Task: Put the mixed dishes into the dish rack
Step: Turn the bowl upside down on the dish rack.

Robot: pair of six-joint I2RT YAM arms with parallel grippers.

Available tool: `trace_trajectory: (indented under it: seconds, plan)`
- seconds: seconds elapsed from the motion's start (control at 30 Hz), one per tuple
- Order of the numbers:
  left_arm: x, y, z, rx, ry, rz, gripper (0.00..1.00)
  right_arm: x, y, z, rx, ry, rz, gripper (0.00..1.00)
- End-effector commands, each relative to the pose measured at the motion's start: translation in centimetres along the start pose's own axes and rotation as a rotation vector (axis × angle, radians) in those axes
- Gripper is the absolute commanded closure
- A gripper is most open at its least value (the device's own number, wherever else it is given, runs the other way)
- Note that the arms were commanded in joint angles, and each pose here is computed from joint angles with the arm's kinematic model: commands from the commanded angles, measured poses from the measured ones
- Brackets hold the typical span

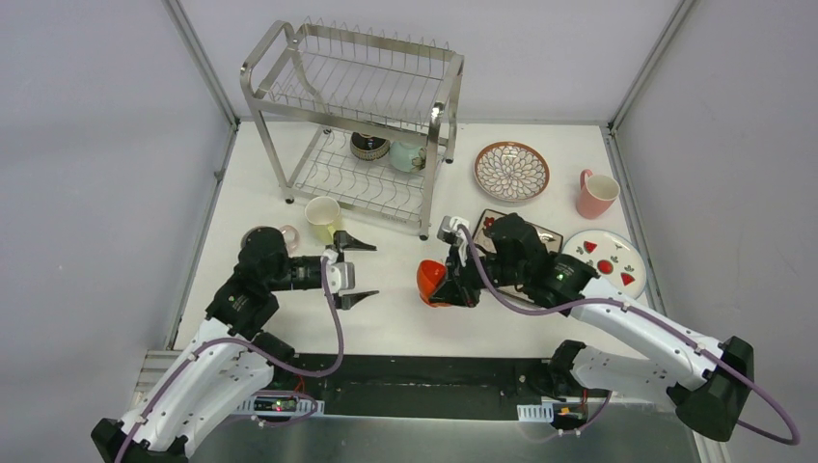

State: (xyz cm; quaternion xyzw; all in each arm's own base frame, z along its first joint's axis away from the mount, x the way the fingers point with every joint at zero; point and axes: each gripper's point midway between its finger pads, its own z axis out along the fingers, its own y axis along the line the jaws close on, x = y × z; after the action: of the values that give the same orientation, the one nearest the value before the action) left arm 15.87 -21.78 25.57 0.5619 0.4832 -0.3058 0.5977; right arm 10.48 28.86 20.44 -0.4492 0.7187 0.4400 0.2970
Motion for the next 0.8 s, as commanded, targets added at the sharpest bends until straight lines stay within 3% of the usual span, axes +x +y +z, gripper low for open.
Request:
trace_trajectory:
  seconds: [0.0, 0.2, 0.43, 0.77]
  plan:
    - [-2.5, -1.3, 0.2, 0.139, -0.074, 0.288, 0.17, -3.8, 2.8, -1.4, -0.106, -0.082, 0.007, 1.00]
    - [-3.7, -2.7, 1.0, 0.257, -0.128, 0.348, 0.17, -5.6, 4.7, -1.0, -0.237, -0.093, 0.065, 1.00]
    - [-4.1, -4.4, 2.3, 0.365, -0.164, 0.320, 0.16, -6.7, 4.8, -0.6, -0.261, -0.127, 0.048, 1.00]
    - [-3.1, -4.4, 3.5, 0.375, -0.136, 0.329, 0.18, -7.1, 5.1, 0.4, -0.311, -0.115, 0.079, 1.00]
